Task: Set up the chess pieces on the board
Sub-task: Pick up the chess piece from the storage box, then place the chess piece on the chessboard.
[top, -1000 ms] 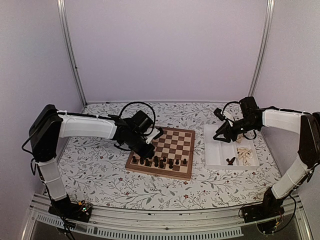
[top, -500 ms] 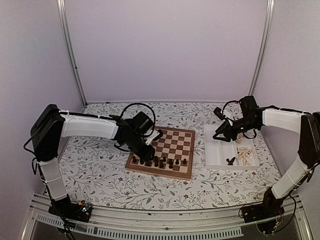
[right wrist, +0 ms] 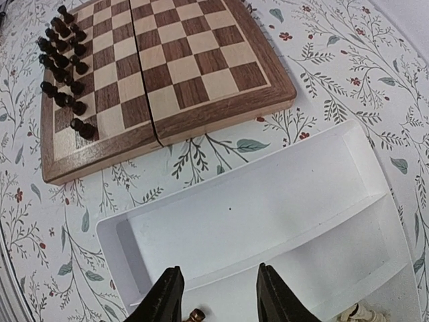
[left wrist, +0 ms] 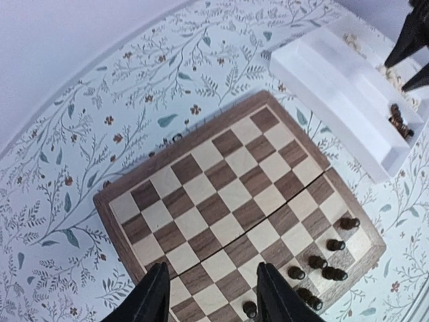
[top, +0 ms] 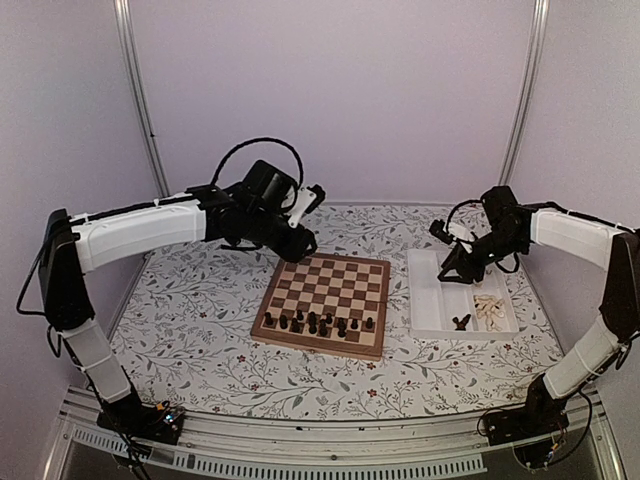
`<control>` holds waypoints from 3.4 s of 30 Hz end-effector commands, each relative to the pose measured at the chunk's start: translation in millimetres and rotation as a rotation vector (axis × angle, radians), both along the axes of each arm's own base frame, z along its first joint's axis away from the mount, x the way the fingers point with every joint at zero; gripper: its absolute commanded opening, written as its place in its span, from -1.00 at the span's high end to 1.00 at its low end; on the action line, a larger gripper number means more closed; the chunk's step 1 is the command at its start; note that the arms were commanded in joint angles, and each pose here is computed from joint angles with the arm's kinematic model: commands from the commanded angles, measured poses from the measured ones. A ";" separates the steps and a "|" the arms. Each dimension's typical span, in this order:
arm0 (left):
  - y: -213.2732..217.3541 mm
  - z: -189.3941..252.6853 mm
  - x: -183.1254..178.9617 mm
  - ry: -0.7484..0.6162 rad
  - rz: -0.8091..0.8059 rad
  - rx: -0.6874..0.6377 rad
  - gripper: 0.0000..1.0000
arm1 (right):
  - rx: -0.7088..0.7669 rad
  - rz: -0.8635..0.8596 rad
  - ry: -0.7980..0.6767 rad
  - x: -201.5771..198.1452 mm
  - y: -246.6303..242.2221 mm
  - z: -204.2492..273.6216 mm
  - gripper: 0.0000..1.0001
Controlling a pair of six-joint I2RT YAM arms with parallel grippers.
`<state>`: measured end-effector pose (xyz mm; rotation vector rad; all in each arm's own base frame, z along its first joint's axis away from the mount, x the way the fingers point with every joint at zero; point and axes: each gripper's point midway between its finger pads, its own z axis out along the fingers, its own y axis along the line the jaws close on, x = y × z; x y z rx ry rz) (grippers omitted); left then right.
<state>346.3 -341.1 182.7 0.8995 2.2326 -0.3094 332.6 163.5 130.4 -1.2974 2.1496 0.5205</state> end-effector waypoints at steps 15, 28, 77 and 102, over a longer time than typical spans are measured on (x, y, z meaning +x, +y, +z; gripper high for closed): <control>19.5 45.1 26.3 -0.258 -0.004 -0.204 -0.02 | -0.541 0.241 0.071 -57.1 -64.1 -82.5 0.27; 15.3 48.3 20.6 -0.243 -0.038 -0.220 -0.02 | -0.745 0.361 0.089 -63.9 -84.1 -111.9 0.17; -159.8 25.0 -79.3 0.293 -0.368 -0.769 0.06 | -0.162 0.363 -0.100 -74.7 68.3 38.1 0.85; -181.3 -1.2 -103.0 0.544 -0.468 -0.810 0.41 | -0.183 0.425 -0.225 -76.2 127.8 56.8 0.78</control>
